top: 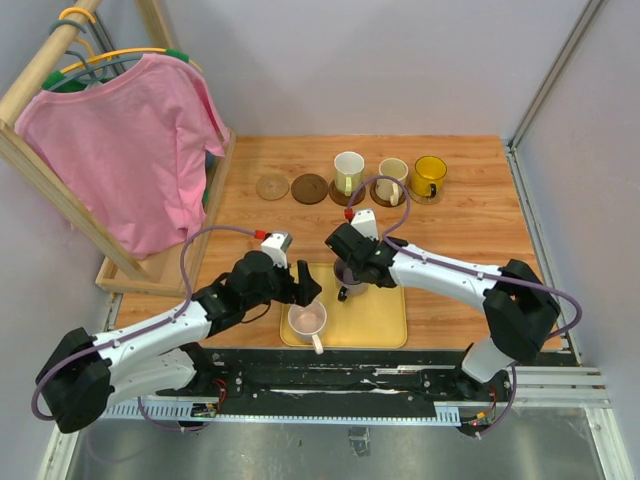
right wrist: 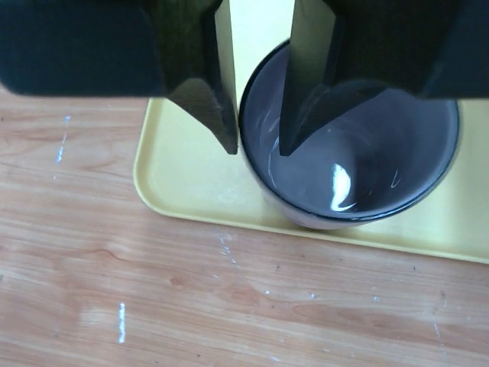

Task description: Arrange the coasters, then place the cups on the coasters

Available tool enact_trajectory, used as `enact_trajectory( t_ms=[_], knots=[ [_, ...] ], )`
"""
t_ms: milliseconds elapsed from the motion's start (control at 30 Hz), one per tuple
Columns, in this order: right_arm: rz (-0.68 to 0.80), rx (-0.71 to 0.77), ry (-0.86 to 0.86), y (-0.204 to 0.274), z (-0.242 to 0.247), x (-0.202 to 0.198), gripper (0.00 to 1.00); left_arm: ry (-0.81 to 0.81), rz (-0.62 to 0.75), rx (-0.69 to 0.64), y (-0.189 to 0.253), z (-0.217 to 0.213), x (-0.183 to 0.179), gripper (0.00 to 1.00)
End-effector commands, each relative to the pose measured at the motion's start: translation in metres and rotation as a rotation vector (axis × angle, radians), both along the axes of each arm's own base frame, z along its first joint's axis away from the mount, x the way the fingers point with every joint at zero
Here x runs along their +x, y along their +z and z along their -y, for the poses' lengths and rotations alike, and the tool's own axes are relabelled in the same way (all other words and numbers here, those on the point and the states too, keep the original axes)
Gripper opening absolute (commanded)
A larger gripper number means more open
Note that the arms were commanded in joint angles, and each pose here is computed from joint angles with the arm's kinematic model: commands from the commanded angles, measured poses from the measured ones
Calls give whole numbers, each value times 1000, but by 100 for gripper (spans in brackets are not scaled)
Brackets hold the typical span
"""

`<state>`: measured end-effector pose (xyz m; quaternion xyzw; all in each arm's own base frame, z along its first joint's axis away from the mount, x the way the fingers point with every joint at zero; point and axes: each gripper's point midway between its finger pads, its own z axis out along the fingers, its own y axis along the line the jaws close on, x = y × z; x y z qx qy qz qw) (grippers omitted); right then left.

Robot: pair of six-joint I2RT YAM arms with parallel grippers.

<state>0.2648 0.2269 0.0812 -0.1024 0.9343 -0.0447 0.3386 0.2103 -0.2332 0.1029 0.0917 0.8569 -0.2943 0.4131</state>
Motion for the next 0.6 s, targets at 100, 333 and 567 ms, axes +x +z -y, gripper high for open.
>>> enact_trajectory(
  t_ms=[100, 333, 567],
  knots=[
    [68, 78, -114, 20, 13, -6, 46, -233, 116, -96, 53, 52, 4, 91],
    [152, 66, -155, 50, 35, -5, 67, -322, 101, -32, 48, 66, 0, 91],
    [352, 78, -235, 113, 74, -2, 72, -357, 70, 49, 29, 70, -9, 90]
  ],
)
